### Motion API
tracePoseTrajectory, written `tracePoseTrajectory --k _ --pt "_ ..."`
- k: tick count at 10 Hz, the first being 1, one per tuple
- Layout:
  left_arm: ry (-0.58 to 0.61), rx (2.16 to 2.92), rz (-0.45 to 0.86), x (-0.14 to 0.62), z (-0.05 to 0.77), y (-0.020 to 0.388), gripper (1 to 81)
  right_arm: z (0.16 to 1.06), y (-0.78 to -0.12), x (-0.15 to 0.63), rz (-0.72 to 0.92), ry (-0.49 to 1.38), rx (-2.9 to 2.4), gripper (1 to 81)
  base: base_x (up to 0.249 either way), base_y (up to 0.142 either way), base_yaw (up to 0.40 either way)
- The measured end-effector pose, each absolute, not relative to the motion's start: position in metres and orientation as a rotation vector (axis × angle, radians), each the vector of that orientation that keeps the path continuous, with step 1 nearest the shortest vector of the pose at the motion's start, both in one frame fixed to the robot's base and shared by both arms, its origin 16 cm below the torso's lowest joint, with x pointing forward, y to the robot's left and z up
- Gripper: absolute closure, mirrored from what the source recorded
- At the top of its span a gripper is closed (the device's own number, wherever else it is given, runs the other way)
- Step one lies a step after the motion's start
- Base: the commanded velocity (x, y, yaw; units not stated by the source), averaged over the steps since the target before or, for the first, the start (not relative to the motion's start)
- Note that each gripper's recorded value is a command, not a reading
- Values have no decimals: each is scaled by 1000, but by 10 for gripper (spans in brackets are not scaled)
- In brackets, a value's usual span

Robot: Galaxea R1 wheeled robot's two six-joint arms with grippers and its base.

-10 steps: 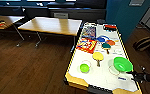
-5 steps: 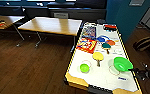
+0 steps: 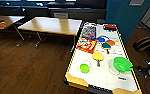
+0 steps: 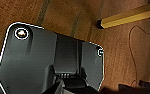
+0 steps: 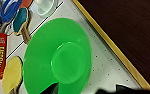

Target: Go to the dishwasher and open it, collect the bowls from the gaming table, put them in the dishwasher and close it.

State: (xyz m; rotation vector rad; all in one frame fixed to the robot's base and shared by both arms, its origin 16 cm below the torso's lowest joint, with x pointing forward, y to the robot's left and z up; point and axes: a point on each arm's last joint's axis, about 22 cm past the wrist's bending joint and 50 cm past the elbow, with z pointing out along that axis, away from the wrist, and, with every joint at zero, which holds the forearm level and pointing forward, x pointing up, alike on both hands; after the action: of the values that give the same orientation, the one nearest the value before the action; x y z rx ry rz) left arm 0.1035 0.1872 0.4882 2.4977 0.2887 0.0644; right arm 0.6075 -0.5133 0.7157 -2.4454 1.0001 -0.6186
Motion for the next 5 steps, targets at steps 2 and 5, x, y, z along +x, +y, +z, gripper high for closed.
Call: tracePoseTrajectory --k 2,5 --pt "292 2503 63 103 487 190 10 710 -494 613 -593 994 -2426 10 0 0 0" --pt "296 2508 63 103 486 192 10 702 -492 620 -599 1012 -2428 10 0 0 0"
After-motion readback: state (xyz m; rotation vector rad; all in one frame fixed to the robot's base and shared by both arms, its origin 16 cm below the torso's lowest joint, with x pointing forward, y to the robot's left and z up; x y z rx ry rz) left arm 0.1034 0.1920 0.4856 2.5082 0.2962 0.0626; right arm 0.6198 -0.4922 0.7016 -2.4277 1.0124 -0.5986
